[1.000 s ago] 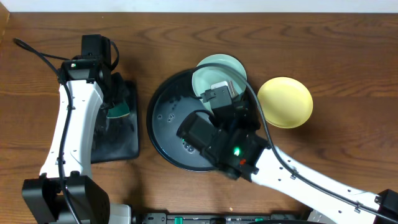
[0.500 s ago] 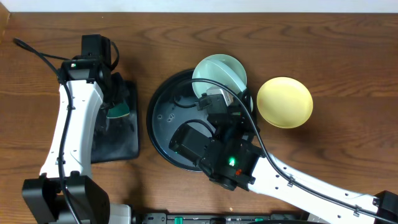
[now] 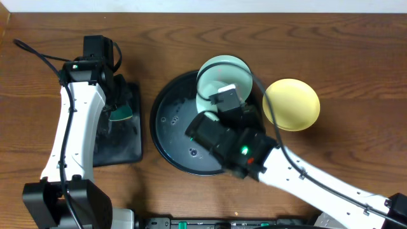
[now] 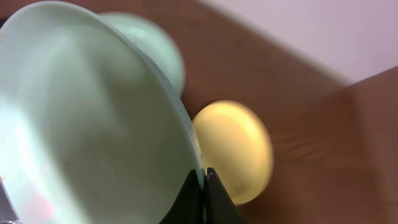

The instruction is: Clean dirty plates on tray and stack at the side

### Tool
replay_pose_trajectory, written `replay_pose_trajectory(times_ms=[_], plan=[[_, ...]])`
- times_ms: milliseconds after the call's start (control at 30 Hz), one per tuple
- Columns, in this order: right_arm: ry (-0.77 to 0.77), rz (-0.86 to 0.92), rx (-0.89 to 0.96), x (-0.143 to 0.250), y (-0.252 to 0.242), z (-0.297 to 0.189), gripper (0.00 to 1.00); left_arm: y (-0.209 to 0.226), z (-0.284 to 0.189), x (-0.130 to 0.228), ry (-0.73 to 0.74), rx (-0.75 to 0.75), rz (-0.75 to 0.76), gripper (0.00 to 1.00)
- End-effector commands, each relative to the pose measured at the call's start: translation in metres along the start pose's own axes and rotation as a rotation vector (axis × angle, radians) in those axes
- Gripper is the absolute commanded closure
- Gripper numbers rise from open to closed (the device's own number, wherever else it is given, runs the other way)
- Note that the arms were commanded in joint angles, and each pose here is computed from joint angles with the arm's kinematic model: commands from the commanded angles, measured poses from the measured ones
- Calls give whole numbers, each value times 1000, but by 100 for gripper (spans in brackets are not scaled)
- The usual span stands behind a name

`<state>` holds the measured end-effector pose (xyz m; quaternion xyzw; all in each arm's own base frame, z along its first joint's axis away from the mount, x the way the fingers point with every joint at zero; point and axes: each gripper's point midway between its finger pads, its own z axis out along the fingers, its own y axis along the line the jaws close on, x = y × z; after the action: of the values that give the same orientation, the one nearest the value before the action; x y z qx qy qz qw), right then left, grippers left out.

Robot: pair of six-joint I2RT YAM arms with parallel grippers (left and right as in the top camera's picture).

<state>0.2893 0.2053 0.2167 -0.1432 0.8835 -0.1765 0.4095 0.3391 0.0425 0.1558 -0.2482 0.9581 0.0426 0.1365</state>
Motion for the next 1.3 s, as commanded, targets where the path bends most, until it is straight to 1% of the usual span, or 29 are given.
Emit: replay_pose_trajectory(times_ms=[0, 133, 300, 467, 567, 767, 900, 1000, 1133, 1267], plan=[[148, 125, -218, 13, 19, 5, 99, 4, -3, -2, -7, -9, -11, 92], [231, 153, -337, 17, 22, 16, 99, 4, -3, -2, -7, -9, -11, 92], [288, 229, -537, 10, 22, 22, 99, 4, -3, -2, -7, -9, -11, 93], [333, 362, -664, 5, -4, 30, 99, 4, -3, -1, -7, -9, -11, 92], [346, 450, -701, 5, -32, 39, 99, 4, -3, -2, -7, -9, -11, 93], [396, 620, -546, 31, -111, 76, 99, 4, -3, -1, -7, -9, -11, 92], [443, 715, -333, 64, -171, 101, 99, 4, -3, -2, -7, -9, -11, 93], [505, 745, -187, 91, -203, 115, 99, 4, -3, -2, -7, -9, -11, 93], [584, 728, -59, 118, -221, 129, 99, 4, -3, -2, -7, -9, -11, 93], [622, 715, -39, 127, -219, 146, 99, 3, -3, -2, -9, -8, -11, 92]])
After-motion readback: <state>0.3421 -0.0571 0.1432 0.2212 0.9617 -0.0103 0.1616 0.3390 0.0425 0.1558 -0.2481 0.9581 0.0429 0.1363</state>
